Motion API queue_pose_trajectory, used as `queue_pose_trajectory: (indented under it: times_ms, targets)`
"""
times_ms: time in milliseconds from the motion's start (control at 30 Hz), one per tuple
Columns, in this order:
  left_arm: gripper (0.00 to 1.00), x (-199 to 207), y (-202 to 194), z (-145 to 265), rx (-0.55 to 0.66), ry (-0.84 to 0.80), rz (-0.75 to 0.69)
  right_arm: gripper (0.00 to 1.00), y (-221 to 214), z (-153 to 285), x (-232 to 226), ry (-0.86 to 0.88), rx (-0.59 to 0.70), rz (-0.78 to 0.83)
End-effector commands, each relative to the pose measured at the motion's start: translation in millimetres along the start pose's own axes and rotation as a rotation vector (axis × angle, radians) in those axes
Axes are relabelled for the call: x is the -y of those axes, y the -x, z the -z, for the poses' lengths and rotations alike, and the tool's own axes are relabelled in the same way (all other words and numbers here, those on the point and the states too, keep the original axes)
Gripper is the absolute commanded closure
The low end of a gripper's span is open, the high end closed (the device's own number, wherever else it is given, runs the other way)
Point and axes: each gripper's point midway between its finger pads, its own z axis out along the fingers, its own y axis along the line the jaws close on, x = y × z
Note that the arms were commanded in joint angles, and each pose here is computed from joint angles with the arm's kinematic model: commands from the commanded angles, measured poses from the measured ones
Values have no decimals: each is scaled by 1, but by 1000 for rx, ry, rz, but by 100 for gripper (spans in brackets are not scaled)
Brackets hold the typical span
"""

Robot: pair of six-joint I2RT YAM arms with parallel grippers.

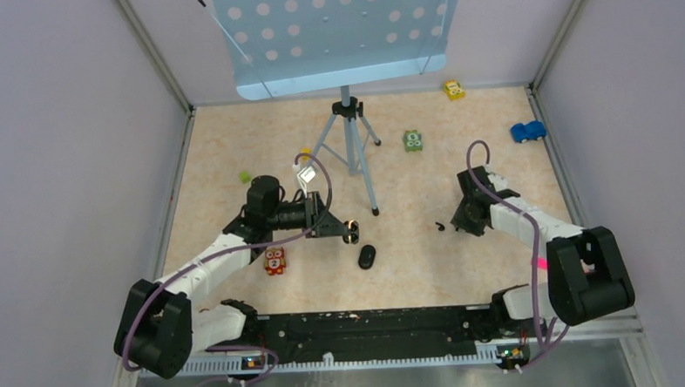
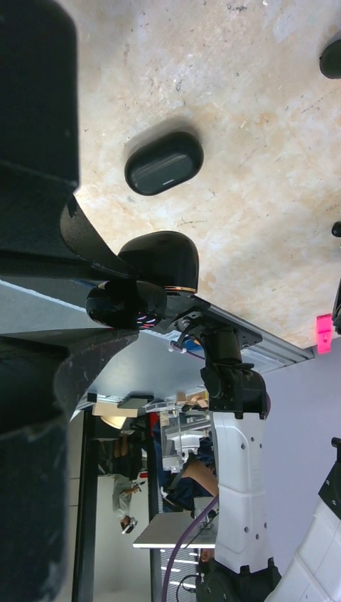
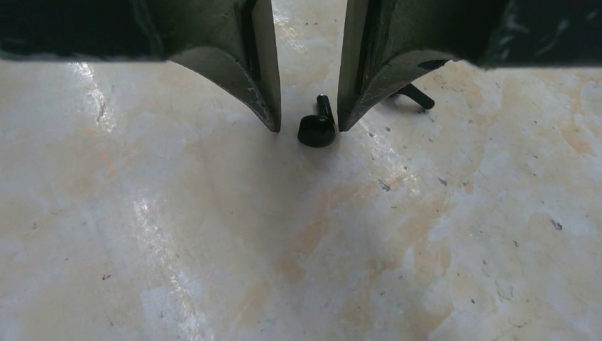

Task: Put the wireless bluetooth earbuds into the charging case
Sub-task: Adjust the right earbud at the center of the board.

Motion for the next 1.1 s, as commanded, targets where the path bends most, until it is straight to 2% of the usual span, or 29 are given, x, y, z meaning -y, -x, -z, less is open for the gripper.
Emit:
queue_pose_trajectory:
  times_ms: [0, 67, 400, 600, 867, 1067]
  targets:
    - [100, 3, 2, -1, -8, -27, -42, 68, 16, 0, -14, 12, 53, -14]
    - [100, 3, 2, -2, -12, -30, -41, 72, 17, -2, -12, -3, 57, -13]
    - [100, 1, 2, -3, -25, -33, -40, 76, 14, -6, -5, -48, 39, 5]
    - [100, -3, 1, -6, -32, -37, -22, 84, 21, 7, -15, 14, 66, -11]
    - [100, -4, 2, -8, -44, -41, -12, 83, 28, 21, -17, 68, 110, 18]
    - [100, -4, 2, -8, -41, -40, -10, 84, 10, 13, -16, 95, 60, 83]
